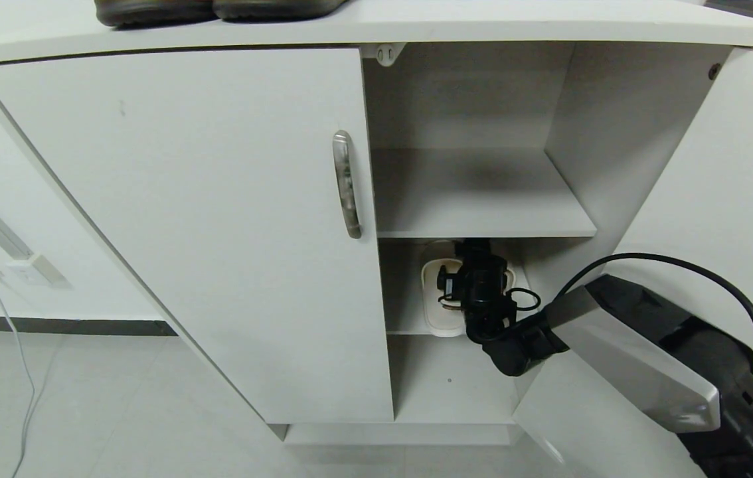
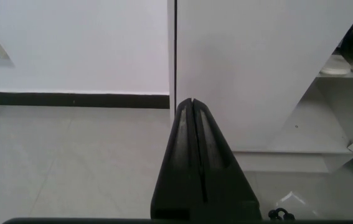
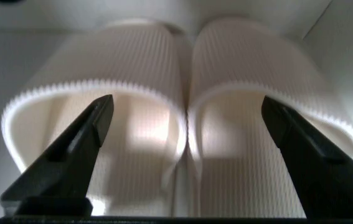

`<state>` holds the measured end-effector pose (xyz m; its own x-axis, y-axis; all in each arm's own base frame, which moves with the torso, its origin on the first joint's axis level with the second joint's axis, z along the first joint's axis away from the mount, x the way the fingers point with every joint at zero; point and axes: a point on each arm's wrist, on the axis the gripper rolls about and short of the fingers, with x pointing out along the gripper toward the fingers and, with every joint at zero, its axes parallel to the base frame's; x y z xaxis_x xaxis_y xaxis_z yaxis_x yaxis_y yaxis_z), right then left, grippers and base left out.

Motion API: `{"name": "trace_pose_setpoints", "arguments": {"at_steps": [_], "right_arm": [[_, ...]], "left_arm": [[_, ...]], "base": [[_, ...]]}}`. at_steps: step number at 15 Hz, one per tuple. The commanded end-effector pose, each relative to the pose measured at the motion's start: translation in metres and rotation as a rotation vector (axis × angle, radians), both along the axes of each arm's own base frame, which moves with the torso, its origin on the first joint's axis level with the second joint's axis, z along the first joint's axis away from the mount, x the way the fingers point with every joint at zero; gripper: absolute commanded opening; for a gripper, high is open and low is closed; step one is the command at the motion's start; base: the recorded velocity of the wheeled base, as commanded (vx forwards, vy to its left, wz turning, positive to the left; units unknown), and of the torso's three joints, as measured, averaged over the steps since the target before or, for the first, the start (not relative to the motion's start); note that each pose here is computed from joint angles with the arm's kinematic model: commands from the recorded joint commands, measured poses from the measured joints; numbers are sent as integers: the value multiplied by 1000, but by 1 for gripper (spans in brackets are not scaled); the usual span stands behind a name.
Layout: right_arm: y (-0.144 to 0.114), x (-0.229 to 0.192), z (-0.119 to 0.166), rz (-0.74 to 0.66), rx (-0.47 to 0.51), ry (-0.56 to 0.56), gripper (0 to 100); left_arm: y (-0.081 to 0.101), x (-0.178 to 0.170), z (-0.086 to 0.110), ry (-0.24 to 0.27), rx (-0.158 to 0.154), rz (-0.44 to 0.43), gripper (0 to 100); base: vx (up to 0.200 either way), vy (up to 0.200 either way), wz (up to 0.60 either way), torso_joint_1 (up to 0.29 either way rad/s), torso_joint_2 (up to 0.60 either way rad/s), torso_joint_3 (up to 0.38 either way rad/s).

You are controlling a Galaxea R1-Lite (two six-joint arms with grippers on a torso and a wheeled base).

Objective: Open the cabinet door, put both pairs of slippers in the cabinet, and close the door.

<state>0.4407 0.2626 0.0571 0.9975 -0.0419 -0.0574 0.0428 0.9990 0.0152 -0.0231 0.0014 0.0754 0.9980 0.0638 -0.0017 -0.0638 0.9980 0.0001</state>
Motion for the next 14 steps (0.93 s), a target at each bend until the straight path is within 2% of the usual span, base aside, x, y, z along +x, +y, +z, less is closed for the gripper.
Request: {"name": "trace_pose_setpoints", "arguments": {"at_steps": [1,6,9,10,12,14], "right_arm": [[-1,-11,12,9,5,-7,100],[-6,-61,36,58,27,-41,100],[-10,-112,50,119,36,-58,100],[-14,-142,56,156,32,-51,100],[-19,-181,56,217,19,-30,100],[-21,-200,51,247,17,-28,100]], "left_arm": [[0,0,0,1,0,1,0],[0,0,0,1,-5,-1,0],[0,0,0,1,-3,-1,0],[0,0,0,1,-3,-1,0],[0,0,0,1,-3,-1,0],[0,0,0,1,-3,-1,0]], "base": [[0,0,0,0,0,0],[0,0,0,0,0,0],[0,0,0,0,0,0],[0,0,0,0,0,0],[0,0,0,0,0,0],[0,0,0,0,0,0]]}}
